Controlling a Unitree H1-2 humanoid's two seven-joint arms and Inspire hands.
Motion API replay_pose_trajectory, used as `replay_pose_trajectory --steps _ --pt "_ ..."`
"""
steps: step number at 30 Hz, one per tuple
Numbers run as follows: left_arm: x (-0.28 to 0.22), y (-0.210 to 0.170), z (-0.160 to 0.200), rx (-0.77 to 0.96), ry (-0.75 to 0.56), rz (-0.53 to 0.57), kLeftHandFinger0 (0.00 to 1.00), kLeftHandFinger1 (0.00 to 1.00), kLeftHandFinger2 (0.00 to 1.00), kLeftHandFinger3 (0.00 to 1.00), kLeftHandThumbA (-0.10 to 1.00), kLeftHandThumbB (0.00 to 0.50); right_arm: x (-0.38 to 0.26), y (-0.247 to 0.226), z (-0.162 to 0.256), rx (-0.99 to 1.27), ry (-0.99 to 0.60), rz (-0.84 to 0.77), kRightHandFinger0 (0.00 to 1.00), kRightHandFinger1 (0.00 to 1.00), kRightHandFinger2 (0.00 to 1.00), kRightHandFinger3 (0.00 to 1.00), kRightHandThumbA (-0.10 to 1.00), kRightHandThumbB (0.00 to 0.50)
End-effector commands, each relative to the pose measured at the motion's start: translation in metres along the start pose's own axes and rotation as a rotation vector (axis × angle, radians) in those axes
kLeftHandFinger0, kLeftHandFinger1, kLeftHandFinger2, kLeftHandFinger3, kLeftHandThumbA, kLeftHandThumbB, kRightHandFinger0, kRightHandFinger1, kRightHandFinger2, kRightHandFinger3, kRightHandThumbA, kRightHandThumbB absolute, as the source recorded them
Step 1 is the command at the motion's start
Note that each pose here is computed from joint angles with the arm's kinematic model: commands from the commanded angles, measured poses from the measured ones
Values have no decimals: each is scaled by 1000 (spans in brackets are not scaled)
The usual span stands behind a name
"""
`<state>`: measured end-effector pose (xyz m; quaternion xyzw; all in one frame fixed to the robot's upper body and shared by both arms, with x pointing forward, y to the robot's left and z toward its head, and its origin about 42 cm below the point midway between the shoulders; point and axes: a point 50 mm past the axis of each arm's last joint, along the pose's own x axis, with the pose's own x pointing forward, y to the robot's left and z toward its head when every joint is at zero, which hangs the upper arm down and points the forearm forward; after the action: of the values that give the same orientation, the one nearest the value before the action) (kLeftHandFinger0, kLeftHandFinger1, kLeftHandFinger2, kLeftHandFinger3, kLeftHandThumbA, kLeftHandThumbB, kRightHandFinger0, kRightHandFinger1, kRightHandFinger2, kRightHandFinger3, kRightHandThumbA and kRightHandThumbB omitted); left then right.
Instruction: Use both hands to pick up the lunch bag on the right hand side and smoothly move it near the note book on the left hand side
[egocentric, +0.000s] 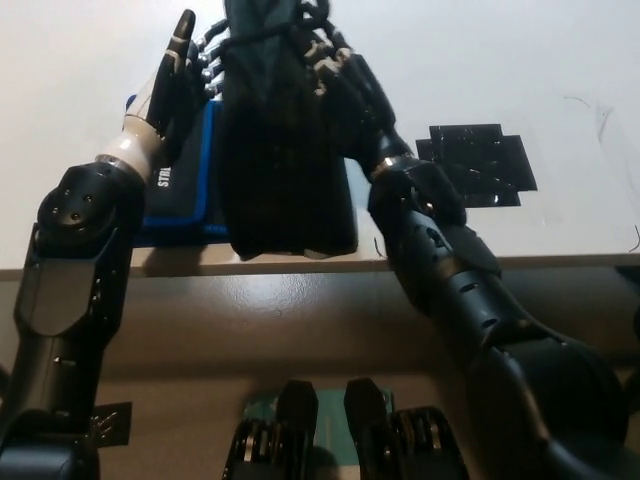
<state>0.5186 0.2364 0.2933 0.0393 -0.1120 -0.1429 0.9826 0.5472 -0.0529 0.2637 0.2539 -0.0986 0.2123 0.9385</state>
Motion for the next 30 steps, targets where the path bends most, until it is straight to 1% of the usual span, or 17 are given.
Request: replay_pose_trajectory --steps 1,2,3,6,7,12,13,15,18,20,22,23,25,27,28,29,30 --pt "2 17 39 50 -107 -23 1000 1000 1000 1000 1000 385 6 -19 40 -121 -134 -35 1000 1000 1000 1000 1000 385" --pt "1 19 39 58 -109 -24 1000 1000 1000 1000 1000 384 4 -22 43 -132 -142 -46 1000 1000 1000 1000 1000 384" --pt "-3 23 39 65 -110 -22 1000 1000 1000 1000 1000 395 1 -31 48 -139 -152 -57 1000 1000 1000 1000 1000 404" --pt "-9 30 39 67 -116 -9 1000 1000 1000 1000 1000 389 -7 -46 57 -178 -169 -70 1000 1000 1000 1000 1000 405" --pt "-12 33 40 71 -121 -6 1000 1000 1000 1000 1000 376 -11 -52 61 -207 -174 -70 1000 1000 1000 1000 1000 395" --pt "-26 45 45 99 -138 -16 1000 1000 1000 1000 1000 391 -28 -72 79 -245 -201 -96 1000 1000 1000 1000 1000 398" --pt "-29 46 46 106 -145 -15 1000 1000 1000 1000 1000 393 -31 -75 83 -251 -209 -95 1000 1000 1000 1000 1000 379" --pt "-32 48 48 117 -152 -14 1000 1000 1000 1000 1000 393 -35 -79 88 -261 -220 -95 1000 1000 1000 1000 1000 367" --pt "-36 48 49 123 -159 -16 1000 1000 1000 1000 1000 401 -39 -83 91 -243 -216 -97 1000 1000 1000 1000 1000 366" --pt "-39 46 47 122 -156 -23 1000 1000 1000 1000 1000 406 -43 -86 90 -238 -216 -106 1000 1000 1000 1000 1000 378" --pt "-46 45 44 124 -164 -16 1000 1000 1000 1000 1000 386 -48 -90 90 -241 -221 -106 1000 1000 1000 1000 1000 381" --pt "-51 46 44 126 -166 -13 1000 1000 1000 1000 1000 382 -50 -92 92 -240 -224 -106 1000 1000 1000 1000 1000 371" --pt "-70 54 40 144 -164 5 1000 1000 1000 1000 1000 410 -61 -99 102 -279 -238 -117 1000 1000 1000 1000 1000 365" --pt "-84 60 39 158 -157 19 1000 1000 1000 1000 1000 422 -71 -101 110 -317 -251 -121 1000 1000 1000 1000 1000 376" --pt "-99 64 39 167 -170 30 1000 1000 1000 1000 1000 449 -85 -104 116 -388 -282 -117 1000 1000 1000 1000 1000 350" --pt "-109 67 40 181 -179 34 1000 1000 1000 1000 1000 476 -97 -105 120 -428 -287 -112 1000 1000 1000 1000 1000 360" --pt "-115 68 40 193 -192 40 1000 1000 1000 1000 1000 460 -105 -106 122 -450 -290 -109 1000 1000 1000 1000 1000 368"
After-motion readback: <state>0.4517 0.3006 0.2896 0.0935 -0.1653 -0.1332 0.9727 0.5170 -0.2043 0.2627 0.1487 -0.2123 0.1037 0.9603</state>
